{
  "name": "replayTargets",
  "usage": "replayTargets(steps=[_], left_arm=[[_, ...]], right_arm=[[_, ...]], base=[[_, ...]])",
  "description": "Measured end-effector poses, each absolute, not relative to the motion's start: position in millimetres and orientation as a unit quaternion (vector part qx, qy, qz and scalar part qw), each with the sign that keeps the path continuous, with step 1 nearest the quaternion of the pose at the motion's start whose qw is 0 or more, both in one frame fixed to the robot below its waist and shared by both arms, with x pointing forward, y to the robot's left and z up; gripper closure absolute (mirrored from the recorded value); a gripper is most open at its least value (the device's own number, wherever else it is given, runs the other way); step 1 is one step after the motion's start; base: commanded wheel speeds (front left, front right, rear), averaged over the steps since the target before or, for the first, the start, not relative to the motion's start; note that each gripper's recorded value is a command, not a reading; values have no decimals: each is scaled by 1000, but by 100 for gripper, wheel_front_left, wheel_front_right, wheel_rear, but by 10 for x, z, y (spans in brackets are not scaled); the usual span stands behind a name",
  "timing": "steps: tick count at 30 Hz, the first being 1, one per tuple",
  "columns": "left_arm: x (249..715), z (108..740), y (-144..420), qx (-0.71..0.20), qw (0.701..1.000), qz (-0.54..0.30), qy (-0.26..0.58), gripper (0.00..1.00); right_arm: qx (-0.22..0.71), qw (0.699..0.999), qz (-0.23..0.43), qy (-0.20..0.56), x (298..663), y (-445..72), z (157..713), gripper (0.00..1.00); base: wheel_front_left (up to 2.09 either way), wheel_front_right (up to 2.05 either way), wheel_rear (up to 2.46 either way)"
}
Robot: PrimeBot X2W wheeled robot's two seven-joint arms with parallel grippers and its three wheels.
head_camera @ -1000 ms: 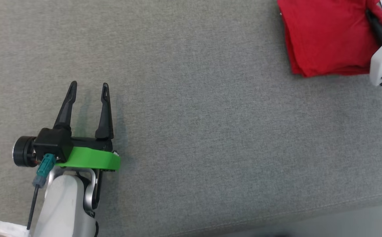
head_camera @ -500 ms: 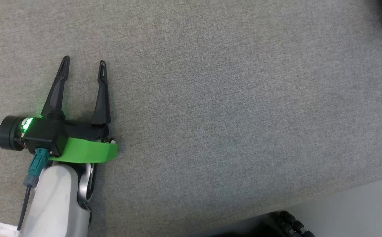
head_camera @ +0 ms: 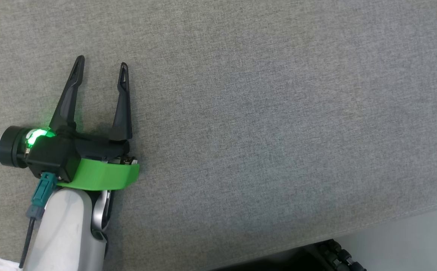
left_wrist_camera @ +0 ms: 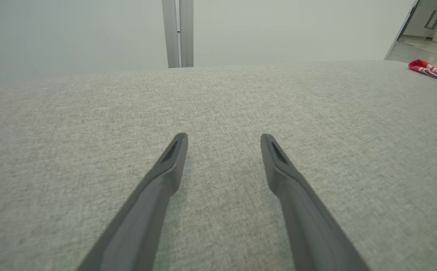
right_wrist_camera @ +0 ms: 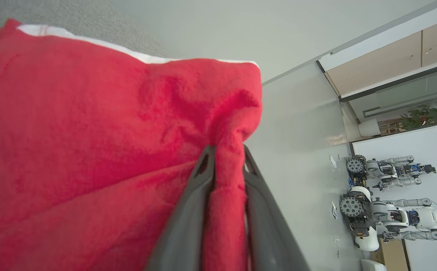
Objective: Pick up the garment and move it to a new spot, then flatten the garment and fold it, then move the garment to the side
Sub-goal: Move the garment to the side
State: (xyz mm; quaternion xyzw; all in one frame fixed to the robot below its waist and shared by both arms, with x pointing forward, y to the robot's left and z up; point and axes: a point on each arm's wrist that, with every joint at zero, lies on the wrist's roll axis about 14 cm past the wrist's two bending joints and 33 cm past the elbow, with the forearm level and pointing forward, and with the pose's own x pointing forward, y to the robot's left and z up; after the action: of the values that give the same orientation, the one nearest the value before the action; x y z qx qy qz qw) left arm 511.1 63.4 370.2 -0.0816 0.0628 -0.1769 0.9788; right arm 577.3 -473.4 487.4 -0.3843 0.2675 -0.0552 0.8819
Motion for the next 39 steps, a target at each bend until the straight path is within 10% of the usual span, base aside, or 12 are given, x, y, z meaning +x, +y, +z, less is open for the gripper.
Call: replayTargets(steps=[22, 39], left_arm=[[4700, 4114, 1052, -93, 988, -104, 60, 0], [4246, 4739, 1494, -82, 995, -49, -1, 0]], right_arm=[[-268, 963, 19, 37, 5913, -3544, 5763, 0], [-72, 992, 76, -75, 5008, -2393, 5688, 0]], base=[[0, 0, 0], [0, 0, 0]])
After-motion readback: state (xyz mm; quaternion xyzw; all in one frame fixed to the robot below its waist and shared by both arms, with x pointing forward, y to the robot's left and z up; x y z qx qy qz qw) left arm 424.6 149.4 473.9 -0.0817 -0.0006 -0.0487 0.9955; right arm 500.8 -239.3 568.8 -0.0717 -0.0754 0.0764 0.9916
